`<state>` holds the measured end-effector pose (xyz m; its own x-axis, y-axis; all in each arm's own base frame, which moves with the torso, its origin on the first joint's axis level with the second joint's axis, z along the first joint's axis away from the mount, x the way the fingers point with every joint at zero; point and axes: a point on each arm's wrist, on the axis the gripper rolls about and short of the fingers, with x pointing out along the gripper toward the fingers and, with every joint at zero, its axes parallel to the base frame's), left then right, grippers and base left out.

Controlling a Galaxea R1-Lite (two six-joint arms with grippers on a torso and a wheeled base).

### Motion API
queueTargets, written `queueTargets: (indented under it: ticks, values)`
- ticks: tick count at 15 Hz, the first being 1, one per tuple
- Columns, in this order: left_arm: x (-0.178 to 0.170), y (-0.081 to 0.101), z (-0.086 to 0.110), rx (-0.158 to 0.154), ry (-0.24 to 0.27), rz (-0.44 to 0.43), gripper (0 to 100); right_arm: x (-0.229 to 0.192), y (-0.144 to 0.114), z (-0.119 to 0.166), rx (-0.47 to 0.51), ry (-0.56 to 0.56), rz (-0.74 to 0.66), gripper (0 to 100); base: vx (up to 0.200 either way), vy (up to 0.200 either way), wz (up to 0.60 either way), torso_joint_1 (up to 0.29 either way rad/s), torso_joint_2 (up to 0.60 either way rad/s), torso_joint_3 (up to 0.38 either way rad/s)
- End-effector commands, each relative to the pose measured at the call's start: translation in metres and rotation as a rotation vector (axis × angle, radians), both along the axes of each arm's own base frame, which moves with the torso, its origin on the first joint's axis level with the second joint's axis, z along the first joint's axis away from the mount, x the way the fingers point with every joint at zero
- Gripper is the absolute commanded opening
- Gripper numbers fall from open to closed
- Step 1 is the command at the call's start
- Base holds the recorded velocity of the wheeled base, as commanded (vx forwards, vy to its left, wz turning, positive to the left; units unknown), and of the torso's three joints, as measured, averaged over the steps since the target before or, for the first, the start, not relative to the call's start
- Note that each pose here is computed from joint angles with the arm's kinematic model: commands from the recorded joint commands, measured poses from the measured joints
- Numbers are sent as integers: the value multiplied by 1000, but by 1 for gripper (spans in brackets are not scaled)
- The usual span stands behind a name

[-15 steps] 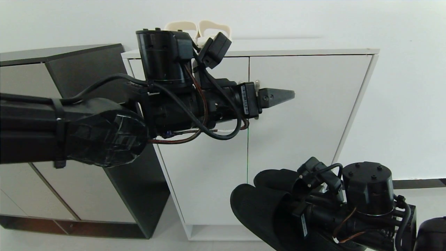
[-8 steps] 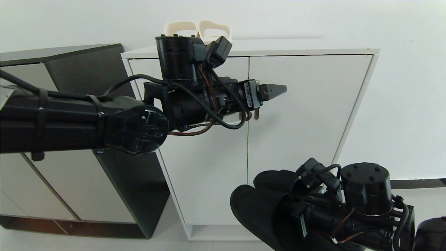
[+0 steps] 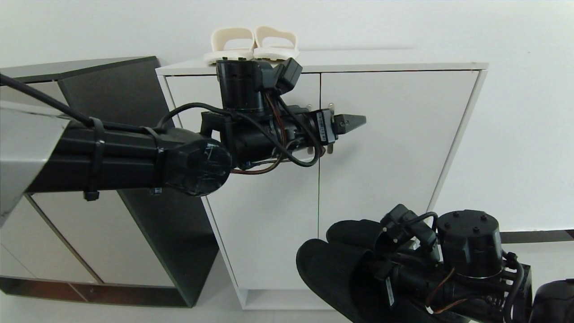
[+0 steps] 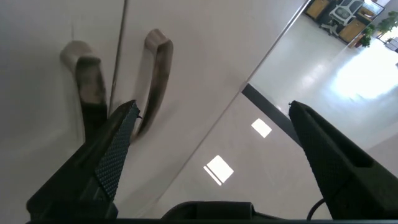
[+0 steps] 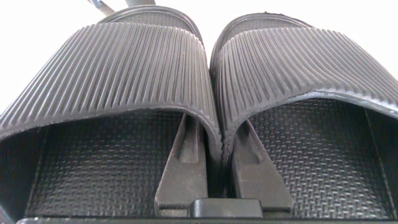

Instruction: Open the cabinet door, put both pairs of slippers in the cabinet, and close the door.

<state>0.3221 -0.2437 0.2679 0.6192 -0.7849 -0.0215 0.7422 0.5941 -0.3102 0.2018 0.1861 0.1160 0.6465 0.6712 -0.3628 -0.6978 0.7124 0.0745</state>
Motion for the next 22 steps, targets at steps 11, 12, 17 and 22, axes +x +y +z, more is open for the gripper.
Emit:
queueTargets:
  ticks: [11, 12, 17, 22]
  values:
    - [9, 0, -5, 4, 6, 12, 0, -14, -3, -1, -3, 23, 68, 0, 0, 0, 0, 0, 0, 0]
    - [6, 1, -5, 6, 11, 10, 0, -16, -4, -2, 0, 27, 89, 0, 0, 0, 0, 0, 0, 0]
    - [-35, 7, 0, 17, 28, -44, 0, -34, -14, 1, 7, 17, 246, 0, 0, 0, 0, 0, 0, 0]
    - [-81, 26, 8, 21, 30, -84, 0, -35, -15, 0, 3, 20, 252, 0, 0, 0, 0, 0, 0, 0]
